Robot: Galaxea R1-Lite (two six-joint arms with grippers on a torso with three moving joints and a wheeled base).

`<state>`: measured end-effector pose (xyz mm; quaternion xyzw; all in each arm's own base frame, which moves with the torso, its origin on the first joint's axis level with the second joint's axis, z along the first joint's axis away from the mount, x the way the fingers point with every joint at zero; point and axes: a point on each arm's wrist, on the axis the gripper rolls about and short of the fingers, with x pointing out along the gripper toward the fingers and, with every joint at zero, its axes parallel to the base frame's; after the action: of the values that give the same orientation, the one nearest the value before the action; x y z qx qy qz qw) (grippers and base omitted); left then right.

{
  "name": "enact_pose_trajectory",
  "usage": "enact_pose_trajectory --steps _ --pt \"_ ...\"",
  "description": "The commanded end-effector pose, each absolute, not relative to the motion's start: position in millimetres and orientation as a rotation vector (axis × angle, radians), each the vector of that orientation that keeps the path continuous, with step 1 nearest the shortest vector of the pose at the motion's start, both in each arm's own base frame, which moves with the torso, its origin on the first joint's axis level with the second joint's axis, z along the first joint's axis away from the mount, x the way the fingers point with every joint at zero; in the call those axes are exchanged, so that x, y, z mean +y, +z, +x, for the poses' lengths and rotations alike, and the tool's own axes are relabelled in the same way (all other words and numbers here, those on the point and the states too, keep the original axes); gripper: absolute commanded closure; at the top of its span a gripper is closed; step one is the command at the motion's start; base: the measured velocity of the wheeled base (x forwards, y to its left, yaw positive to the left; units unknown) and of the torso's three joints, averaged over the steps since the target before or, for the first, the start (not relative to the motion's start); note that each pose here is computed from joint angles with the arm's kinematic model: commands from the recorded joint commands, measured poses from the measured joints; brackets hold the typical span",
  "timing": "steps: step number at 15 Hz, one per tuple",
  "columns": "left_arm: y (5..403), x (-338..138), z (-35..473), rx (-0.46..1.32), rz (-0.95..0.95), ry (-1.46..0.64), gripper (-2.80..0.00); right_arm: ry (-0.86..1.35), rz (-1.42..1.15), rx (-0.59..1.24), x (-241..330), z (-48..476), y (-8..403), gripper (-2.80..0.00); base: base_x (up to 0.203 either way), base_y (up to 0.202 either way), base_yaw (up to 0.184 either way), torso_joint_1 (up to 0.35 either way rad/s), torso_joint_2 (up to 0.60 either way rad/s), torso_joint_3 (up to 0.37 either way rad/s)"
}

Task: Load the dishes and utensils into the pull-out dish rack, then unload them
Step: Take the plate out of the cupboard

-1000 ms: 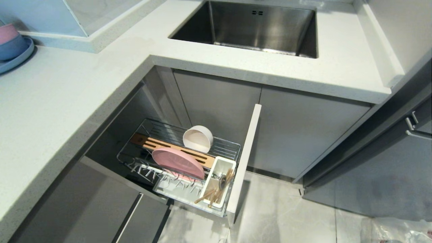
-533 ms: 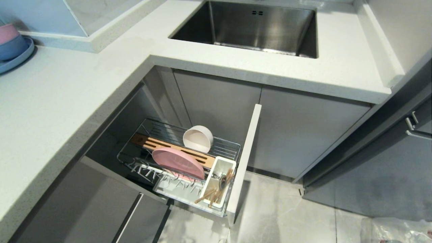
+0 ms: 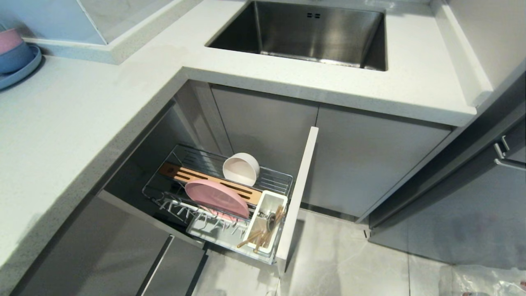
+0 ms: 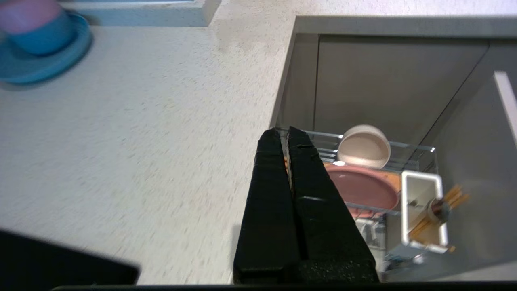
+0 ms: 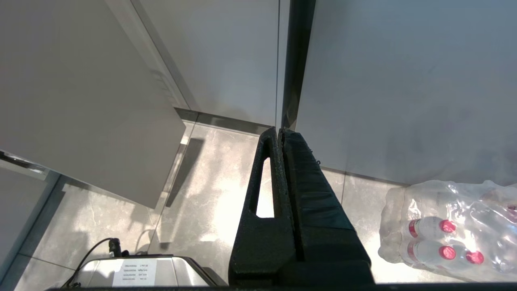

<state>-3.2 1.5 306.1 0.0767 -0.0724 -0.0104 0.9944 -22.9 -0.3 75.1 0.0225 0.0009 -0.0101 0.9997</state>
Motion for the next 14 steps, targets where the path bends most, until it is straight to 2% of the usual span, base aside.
enact_pose_trajectory --steps 1,4,7,14 --pt "327 -7 54 -0.027 0.095 -0.066 0.00 -0.022 0.046 0.004 0 -23 75 0.00 0.000 0.000 0.000 0.000 0.00 0.000" --pt "349 -30 87 0.011 -0.129 -0.153 0.00 -0.022 0.044 0.004 0 -23 75 0.00 0.000 0.000 0.000 0.000 0.00 0.000" --pt "344 -61 105 0.098 -0.257 -0.204 0.00 -0.021 0.045 0.004 0 -23 75 0.00 0.000 0.000 0.000 0.015 0.00 -0.001" --pt "261 -140 171 0.403 -0.376 0.016 0.00 -0.020 0.046 0.004 0 -23 75 0.00 0.000 0.000 0.000 0.000 0.00 0.000"
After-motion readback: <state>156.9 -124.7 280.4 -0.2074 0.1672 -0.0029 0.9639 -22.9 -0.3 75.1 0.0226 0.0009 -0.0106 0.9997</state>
